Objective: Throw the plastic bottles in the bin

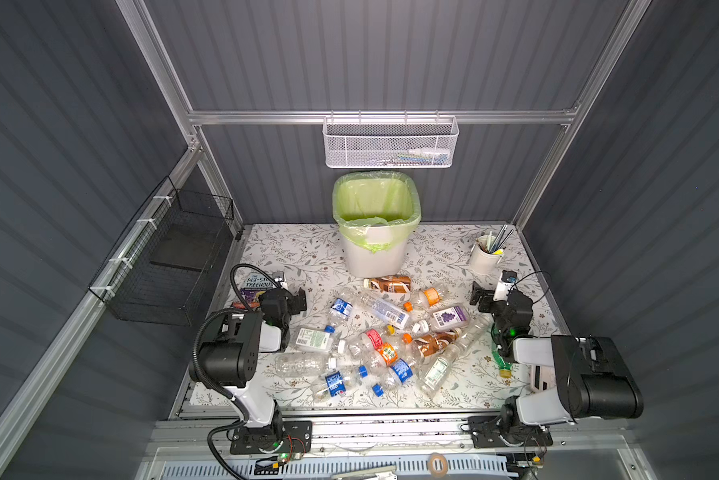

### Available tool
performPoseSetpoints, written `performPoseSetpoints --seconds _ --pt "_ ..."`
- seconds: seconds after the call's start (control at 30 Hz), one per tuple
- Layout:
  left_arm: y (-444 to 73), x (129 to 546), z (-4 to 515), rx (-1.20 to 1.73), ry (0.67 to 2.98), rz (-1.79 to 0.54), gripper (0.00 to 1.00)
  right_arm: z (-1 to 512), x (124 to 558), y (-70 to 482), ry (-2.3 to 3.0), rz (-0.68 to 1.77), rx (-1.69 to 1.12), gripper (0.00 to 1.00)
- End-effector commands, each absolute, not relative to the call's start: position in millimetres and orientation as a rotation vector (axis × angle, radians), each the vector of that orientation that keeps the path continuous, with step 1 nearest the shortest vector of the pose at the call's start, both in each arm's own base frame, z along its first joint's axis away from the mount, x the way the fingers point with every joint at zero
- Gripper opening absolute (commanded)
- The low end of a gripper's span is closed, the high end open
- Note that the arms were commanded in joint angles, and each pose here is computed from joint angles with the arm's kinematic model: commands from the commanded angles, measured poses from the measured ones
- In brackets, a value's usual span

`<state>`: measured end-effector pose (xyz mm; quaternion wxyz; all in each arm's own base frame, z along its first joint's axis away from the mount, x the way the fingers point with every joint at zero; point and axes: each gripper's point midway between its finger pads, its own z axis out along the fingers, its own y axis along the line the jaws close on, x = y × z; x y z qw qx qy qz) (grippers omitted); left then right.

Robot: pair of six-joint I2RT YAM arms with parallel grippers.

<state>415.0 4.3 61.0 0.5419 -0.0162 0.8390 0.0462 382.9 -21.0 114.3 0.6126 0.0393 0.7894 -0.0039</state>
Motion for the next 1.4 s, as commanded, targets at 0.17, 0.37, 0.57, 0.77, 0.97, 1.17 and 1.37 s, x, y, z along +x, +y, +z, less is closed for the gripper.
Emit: performPoseSetpoints --seconds 0.17,0.37,0.57,0.77,0.97,1.17,1.37 --pt "2.8 417.3 63.3 -0.044 1.981 0.11 1.0 120.5 386.4 -20.9 1.805 0.001 0.093 0.99" --pt "3.3 417.9 63.9 -0.046 1.98 0.113 1.0 120.1 386.1 -21.1 1.806 0.0 0.094 0.99" --pt "2.7 417.9 63.7 -0.044 1.981 0.113 1.0 120.5 386.8 -20.6 1.807 0.005 0.09 0.99" --pt "3.0 417.5 63.3 -0.044 1.982 0.115 1.0 120.3 386.7 -20.8 1.808 0.005 0.091 0.99" --pt "3.7 419.4 68.0 -0.053 2.017 0.118 1.0 128.1 384.2 -26.6 1.796 -0.011 0.129 0.99" --pt "-0.7 449.7 119.6 -0.111 2.147 0.067 1.0 144.2 365.5 -42.2 1.951 0.005 0.303 0.99" --pt "-15.2 464.3 175.1 -0.191 2.002 -0.104 1.0 149.7 330.6 -51.7 2.127 0.086 0.562 0.99"
